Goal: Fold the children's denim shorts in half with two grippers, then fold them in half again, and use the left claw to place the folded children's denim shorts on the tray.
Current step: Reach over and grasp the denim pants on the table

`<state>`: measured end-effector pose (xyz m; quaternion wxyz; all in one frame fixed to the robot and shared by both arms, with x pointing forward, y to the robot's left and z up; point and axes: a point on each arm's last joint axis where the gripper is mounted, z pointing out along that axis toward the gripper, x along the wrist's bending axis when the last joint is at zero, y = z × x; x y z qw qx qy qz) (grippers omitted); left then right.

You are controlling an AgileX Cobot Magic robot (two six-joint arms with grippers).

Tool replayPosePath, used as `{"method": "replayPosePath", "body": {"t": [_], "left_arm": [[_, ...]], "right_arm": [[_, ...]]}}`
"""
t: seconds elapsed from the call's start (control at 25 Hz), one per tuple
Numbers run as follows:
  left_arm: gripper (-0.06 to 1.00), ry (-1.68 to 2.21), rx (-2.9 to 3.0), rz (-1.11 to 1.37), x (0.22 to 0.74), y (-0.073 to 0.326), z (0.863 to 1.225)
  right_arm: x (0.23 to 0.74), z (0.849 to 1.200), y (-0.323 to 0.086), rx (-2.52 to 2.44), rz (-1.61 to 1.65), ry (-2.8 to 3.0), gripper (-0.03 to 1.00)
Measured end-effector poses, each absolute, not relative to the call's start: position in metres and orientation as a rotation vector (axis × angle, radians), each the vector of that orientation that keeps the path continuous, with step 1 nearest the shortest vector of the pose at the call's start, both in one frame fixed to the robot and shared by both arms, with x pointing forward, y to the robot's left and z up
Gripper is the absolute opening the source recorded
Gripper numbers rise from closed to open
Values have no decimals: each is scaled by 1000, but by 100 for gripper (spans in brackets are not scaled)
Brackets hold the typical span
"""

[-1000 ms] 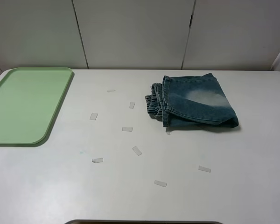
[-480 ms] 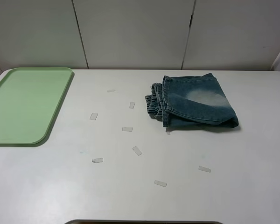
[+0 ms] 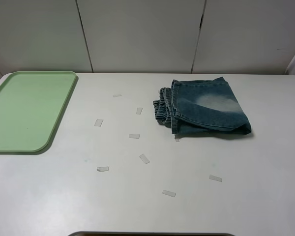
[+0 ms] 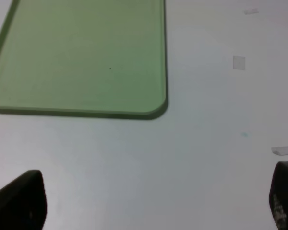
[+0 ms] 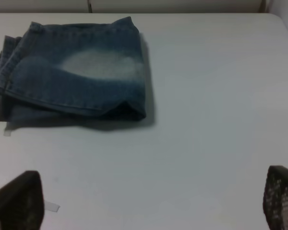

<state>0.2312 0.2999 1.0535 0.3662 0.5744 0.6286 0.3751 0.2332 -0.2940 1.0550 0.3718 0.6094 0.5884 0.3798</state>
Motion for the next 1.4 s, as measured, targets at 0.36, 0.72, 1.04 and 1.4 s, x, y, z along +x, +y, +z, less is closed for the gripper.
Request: {"method": "replayPosePath", "body": {"t": [0.36, 0.72, 1.04, 1.4], "left_arm": [[91, 1616, 1476, 964, 231, 300, 1054], [91, 1616, 1476, 964, 231, 300, 1054], [91, 1616, 1476, 964, 231, 300, 1054], [91, 1615, 1476, 965, 231, 300, 1054]], "right_arm": [[233, 1055, -294, 1562, 978, 1508, 69], [234, 1057, -293, 1550, 994, 1496, 69], [234, 1057, -293, 1550, 995, 1496, 69], [234, 1057, -293, 1550, 995, 1496, 69]]}}
